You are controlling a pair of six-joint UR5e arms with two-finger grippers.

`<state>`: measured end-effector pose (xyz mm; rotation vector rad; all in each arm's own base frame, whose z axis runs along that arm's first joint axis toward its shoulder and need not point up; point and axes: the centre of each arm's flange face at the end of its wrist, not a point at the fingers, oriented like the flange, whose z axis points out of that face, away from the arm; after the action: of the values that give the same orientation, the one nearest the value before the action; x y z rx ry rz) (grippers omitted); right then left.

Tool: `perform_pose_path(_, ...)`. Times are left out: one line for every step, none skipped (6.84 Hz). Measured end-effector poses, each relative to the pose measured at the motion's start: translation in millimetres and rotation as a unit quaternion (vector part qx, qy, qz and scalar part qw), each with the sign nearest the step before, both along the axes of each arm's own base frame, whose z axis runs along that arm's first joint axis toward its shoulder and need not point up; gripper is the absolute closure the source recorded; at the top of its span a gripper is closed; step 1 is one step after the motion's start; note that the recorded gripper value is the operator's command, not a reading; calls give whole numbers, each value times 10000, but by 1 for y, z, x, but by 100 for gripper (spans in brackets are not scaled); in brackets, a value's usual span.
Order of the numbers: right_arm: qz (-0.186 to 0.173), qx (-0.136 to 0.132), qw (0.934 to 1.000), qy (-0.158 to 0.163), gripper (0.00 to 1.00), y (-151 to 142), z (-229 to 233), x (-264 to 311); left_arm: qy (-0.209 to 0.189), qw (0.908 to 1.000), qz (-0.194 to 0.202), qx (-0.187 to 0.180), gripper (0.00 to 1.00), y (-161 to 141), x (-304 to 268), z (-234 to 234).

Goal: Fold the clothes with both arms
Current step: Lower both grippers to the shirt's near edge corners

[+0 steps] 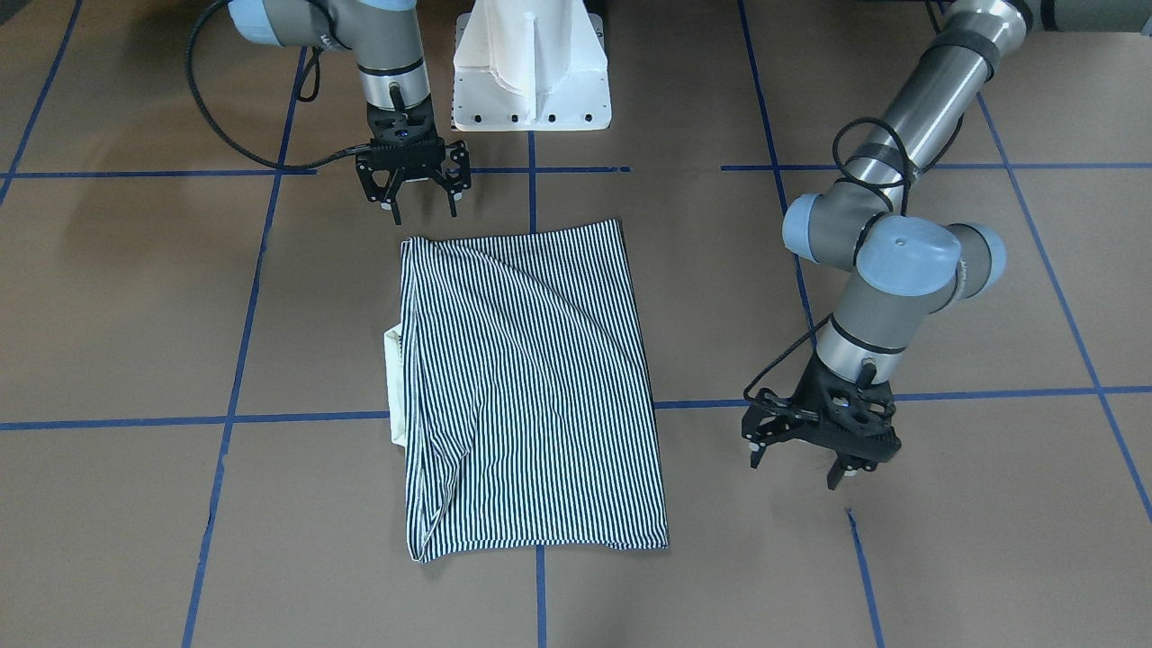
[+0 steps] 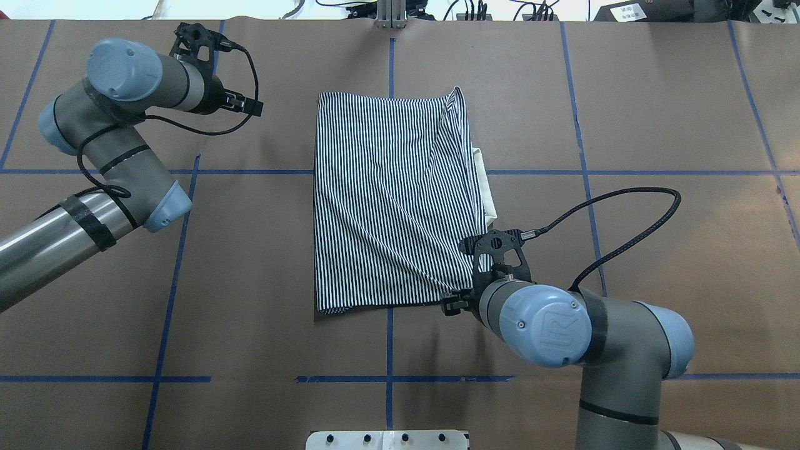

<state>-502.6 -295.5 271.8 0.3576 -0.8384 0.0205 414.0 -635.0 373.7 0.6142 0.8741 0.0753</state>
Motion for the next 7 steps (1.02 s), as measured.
perform_pose_path(178, -233, 9982, -514, 5, -3, -1, 8, 455, 9985, 26, -316, 0, 26, 9, -19)
perform_pose_path(445, -520, 9928, -985, 5, -4, 6, 18, 984, 9923, 71, -749, 0, 67, 19, -41)
perform_pose_path(724, -797, 9854, -1320, 5, -6, 14, 28, 1414, 9835, 135, -1124, 0, 119, 34, -62)
perform_pose_path(959, -979, 9790, -1510, 3, -11, 18, 37, 1792, 9725, 148, -1481, 0, 180, 50, -78)
perform_pose_path(1101, -1055, 9754, -1592, 2, -16, 19, 42, 2046, 9616, 68, -1830, 30, 230, 66, -85)
perform_pose_path(1173, -1077, 9738, -1621, 2, -18, 19, 44, 2209, 9466, -212, -2339, 40, 272, 89, -87)
perform_pose_path(1214, -1072, 9733, -1626, 2, -20, 19, 45, 2207, 9323, -549, -2811, 42, 300, 109, -85)
